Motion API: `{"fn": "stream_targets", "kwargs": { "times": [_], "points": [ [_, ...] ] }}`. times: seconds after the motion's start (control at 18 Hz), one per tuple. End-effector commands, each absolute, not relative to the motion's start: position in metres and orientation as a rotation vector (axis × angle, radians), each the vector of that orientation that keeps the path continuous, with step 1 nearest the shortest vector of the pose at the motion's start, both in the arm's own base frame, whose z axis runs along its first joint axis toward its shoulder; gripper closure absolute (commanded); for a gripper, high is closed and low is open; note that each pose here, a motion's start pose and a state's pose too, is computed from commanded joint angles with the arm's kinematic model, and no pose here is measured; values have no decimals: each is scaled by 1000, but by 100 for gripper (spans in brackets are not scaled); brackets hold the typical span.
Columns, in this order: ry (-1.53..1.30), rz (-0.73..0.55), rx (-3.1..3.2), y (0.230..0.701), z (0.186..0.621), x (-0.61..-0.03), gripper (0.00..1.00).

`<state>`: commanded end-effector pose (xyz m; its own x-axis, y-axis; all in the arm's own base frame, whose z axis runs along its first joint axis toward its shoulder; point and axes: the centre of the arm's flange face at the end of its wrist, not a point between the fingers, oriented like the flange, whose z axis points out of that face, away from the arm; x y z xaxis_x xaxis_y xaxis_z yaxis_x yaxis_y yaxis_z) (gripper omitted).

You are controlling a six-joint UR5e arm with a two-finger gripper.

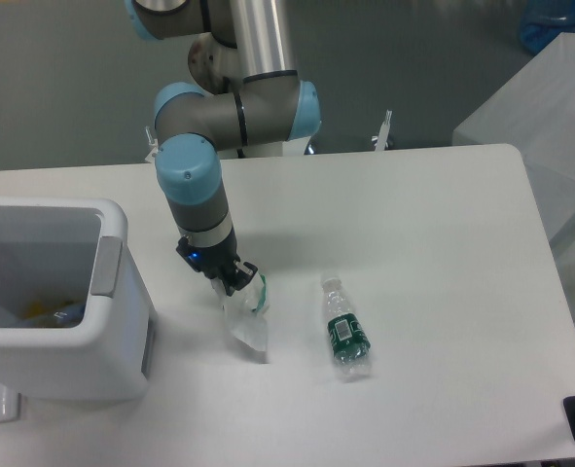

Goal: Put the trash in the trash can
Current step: 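Close the gripper on the plastic bag, then lift the bag and carry it over the white trash bin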

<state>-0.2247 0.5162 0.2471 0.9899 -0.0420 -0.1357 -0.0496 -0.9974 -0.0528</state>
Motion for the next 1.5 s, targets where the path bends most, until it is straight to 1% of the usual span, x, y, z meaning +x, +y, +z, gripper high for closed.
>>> {"fn": "stream_targets", "kwargs": {
  "times": [0.11, 0.28, 0.44, 0.56, 0.67, 0.78, 0.83, 1.06, 1.33, 1.5],
  "points": [
    [55, 236, -3049, 519, 263, -231, 98],
    [37, 298, -2976, 522, 308, -239, 98],
    [-25, 365, -2907, 506, 352, -252, 97],
    [-109, 433, -2827, 492, 398, -265, 97],
    [-191, 517, -2711, 477, 460, -297, 97],
    [-236, 531, -2629, 467, 495, -321, 96],
    [-244, 498, -2581, 465, 510, -329, 96],
    [-341, 170, -2375, 461, 530, -339, 96],
    [-255, -111, -2229, 474, 541, -317, 96],
    [-238, -251, -2171, 482, 542, -302, 96]
  ]
}}
